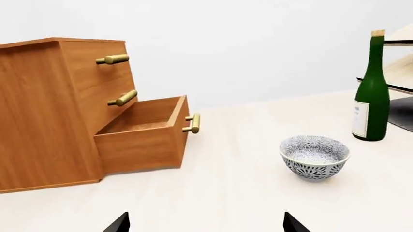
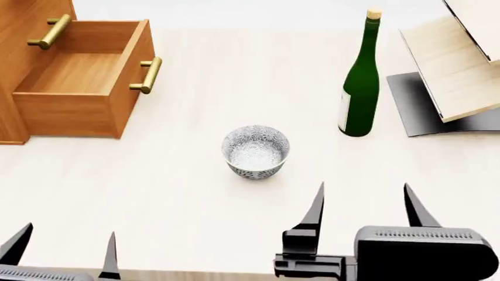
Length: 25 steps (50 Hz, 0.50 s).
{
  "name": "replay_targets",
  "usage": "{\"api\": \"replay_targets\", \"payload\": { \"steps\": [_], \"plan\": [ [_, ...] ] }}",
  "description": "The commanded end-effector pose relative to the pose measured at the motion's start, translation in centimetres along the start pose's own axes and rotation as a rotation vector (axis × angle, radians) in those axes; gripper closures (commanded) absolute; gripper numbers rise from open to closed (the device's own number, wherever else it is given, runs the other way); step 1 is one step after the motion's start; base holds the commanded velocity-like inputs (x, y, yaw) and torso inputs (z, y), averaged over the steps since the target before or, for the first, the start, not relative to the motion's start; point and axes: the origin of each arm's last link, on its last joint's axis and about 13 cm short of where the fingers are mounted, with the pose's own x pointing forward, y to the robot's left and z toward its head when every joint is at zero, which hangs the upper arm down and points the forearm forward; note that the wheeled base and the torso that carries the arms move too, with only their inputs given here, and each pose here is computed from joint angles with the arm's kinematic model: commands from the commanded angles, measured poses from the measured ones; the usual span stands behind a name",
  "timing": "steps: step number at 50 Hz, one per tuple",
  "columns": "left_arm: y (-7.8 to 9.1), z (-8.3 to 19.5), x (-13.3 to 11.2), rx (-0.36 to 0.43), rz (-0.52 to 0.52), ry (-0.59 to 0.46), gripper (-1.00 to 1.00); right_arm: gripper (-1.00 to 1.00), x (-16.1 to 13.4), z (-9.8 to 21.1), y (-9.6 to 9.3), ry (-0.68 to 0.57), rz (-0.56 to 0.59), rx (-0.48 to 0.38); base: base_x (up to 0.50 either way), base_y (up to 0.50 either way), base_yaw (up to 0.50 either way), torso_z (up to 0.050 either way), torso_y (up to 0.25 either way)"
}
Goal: Close the bottom drawer of the cabinet.
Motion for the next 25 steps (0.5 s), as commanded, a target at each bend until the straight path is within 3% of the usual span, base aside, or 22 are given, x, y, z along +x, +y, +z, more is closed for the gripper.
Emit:
{"api": "replay_targets", "payload": {
  "steps": [1,16,25],
  "plan": [
    [0.12,0.68,-0.32,-0.019,-0.004,-0.02,-1.0,-1.0,-0.02,0.42,-0.34,0.002,-0.012,0.0,0.0,0.0,0.0,0.0,0.0],
    [0.15,0.79,-0.38,-0.016,-0.002,-0.022,-1.0,-1.0,0.02,0.37,-0.22,-0.005,0.006,-0.01,0.0,0.01,0.0,0.0,0.0],
    [0.11,0.85,-0.34,-0.013,-0.003,-0.024,-1.0,-1.0,0.1,0.49,-0.19,-0.004,0.006,-0.026,0.0,0.5,0.0,0.0,0.0]
  ]
}}
